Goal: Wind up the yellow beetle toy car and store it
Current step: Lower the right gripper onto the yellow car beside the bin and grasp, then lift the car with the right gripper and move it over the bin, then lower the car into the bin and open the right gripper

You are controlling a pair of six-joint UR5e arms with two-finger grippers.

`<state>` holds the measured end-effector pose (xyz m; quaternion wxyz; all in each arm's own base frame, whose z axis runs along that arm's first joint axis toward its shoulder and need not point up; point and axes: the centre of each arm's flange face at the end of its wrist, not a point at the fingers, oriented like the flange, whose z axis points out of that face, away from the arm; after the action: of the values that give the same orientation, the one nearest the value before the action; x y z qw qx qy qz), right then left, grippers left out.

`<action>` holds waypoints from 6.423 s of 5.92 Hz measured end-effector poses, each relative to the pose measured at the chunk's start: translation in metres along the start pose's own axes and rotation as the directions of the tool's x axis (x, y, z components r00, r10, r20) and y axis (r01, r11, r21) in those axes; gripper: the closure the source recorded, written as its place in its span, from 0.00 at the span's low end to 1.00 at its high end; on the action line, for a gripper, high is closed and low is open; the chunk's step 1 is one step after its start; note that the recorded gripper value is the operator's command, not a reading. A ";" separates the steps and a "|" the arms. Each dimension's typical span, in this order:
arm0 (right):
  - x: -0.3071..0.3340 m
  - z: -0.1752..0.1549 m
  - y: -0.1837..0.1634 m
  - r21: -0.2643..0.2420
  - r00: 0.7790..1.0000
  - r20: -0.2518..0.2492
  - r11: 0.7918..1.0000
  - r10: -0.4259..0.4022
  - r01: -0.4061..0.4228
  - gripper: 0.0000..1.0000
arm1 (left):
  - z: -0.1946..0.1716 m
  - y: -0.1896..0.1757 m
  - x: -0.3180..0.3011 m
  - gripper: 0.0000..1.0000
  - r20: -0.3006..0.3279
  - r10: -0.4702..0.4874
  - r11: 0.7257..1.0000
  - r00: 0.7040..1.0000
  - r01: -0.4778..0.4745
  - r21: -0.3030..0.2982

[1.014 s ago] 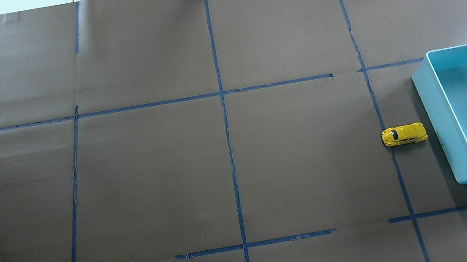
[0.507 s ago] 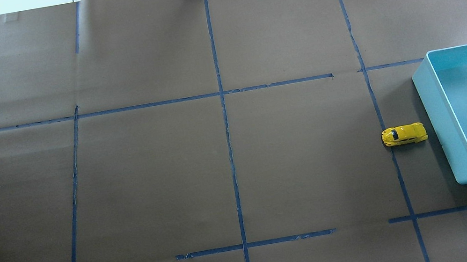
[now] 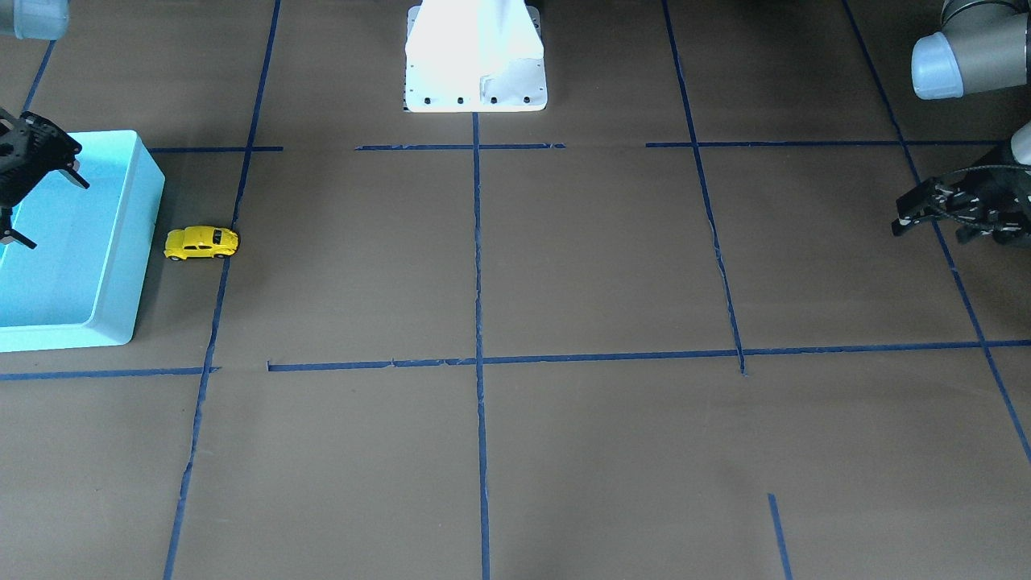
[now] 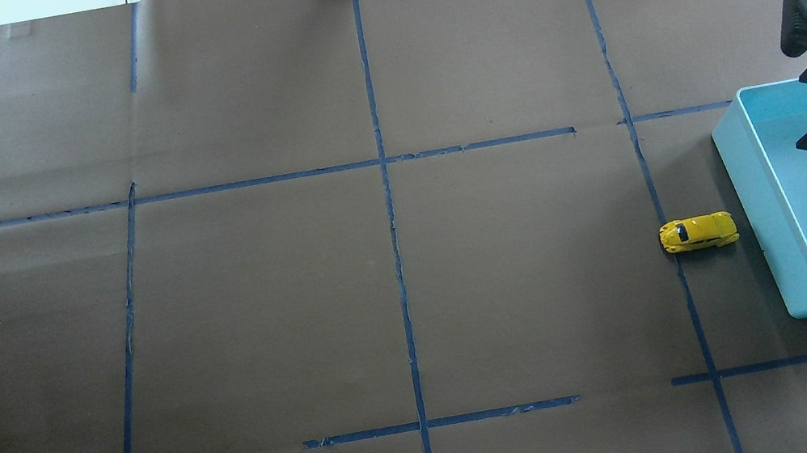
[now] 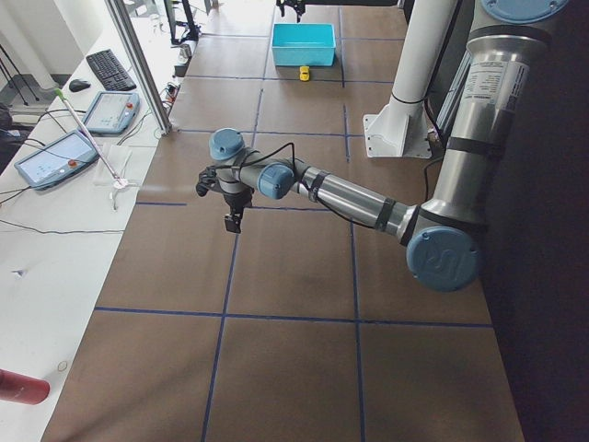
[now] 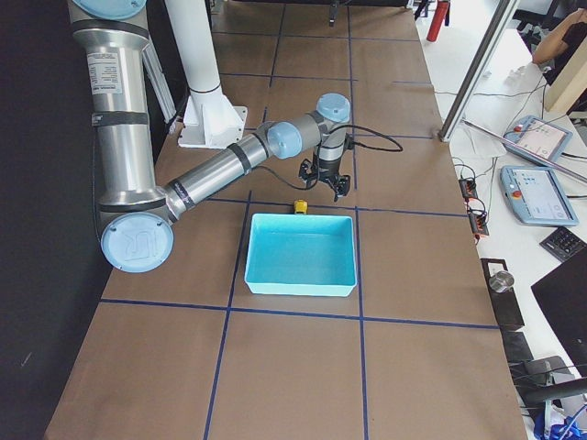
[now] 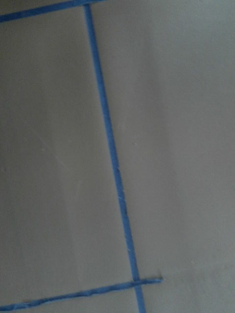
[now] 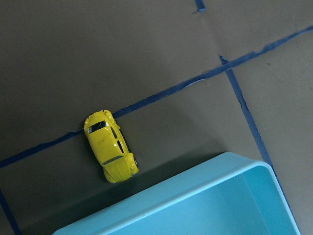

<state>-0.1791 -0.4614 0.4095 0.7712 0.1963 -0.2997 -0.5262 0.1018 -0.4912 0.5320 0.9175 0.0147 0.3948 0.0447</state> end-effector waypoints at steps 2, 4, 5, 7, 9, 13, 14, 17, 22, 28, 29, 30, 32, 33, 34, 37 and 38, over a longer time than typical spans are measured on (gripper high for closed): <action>-0.035 0.034 -0.041 -0.044 0.988 0.000 0.987 -0.157 0.157 0.00 | -0.024 0.025 -0.068 0.00 0.019 -0.131 0.991 0.991 0.130 0.039; -0.057 0.064 -0.058 -0.080 0.972 -0.009 0.969 -0.234 0.233 0.00 | -0.052 0.043 -0.120 0.00 0.024 -0.227 0.970 0.974 0.224 0.089; -0.066 0.078 -0.061 -0.098 0.966 -0.001 0.962 -0.257 0.256 0.00 | -0.063 0.050 -0.151 0.00 0.029 -0.232 0.967 0.972 0.227 0.111; -0.070 0.115 -0.065 -0.121 0.956 0.001 0.949 -0.292 0.290 0.00 | -0.060 0.061 -0.197 0.00 0.042 -0.210 0.973 0.977 0.204 0.105; -0.072 0.140 -0.064 -0.116 0.948 0.005 0.942 -0.318 0.316 0.00 | -0.057 0.064 -0.206 0.00 0.047 -0.214 0.973 0.976 0.208 0.104; -0.088 0.161 -0.064 -0.157 0.935 0.001 0.923 -0.355 0.351 0.00 | -0.048 0.087 -0.212 0.00 0.044 -0.173 0.976 0.984 0.165 0.139; -0.090 0.165 -0.064 -0.164 0.934 0.003 0.921 -0.357 0.353 0.00 | -0.046 0.088 -0.213 0.00 0.043 -0.161 0.977 0.986 0.153 0.151; -0.087 0.178 -0.062 -0.184 0.938 0.011 0.921 -0.347 0.343 1.00 | -0.048 0.083 -0.211 0.00 0.039 -0.159 0.976 0.986 0.152 0.154; -0.106 0.077 -0.064 -0.115 0.933 -0.079 0.933 -0.351 0.342 1.00 | -0.053 0.082 -0.206 0.00 0.039 -0.152 0.976 0.988 0.144 0.162; -0.053 0.064 0.075 -0.255 0.905 -0.044 0.881 -0.422 0.398 1.00 | -0.053 0.077 -0.204 0.00 0.038 -0.168 0.977 0.985 0.161 0.142; -0.039 0.090 0.087 -0.251 0.904 -0.046 0.881 -0.424 0.401 1.00 | -0.051 0.077 -0.205 0.00 0.037 -0.169 0.977 0.985 0.162 0.140; -0.029 0.112 0.097 -0.252 0.905 -0.044 0.881 -0.424 0.400 1.00 | -0.052 0.074 -0.205 0.00 0.040 -0.162 0.977 0.986 0.155 0.143; -0.021 0.131 0.105 -0.257 0.913 -0.040 0.887 -0.407 0.384 0.99 | -0.048 0.047 -0.213 0.00 0.049 -0.166 0.978 0.985 0.158 0.137; -0.018 0.137 0.107 -0.261 0.918 -0.038 0.891 -0.394 0.372 0.94 | -0.044 0.026 -0.219 0.00 0.052 -0.173 0.978 0.983 0.166 0.128; -0.016 0.142 0.107 -0.265 0.920 -0.035 0.892 -0.390 0.368 0.89 | -0.038 0.008 -0.223 0.00 0.054 -0.177 0.979 0.983 0.170 0.113; -0.007 0.153 0.102 -0.271 0.923 -0.028 0.891 -0.385 0.364 0.43 | -0.024 -0.009 -0.229 0.00 0.057 -0.186 0.980 0.981 0.181 0.082; -0.006 0.154 0.101 -0.270 0.923 -0.028 0.892 -0.384 0.363 0.36 | -0.023 -0.009 -0.229 0.00 0.058 -0.185 0.980 0.981 0.180 0.081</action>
<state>-0.2138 -0.4171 0.5848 0.6861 0.1685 -0.1533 -0.6909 -0.0712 -0.5220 0.6810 0.9289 0.0146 0.3660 -0.0553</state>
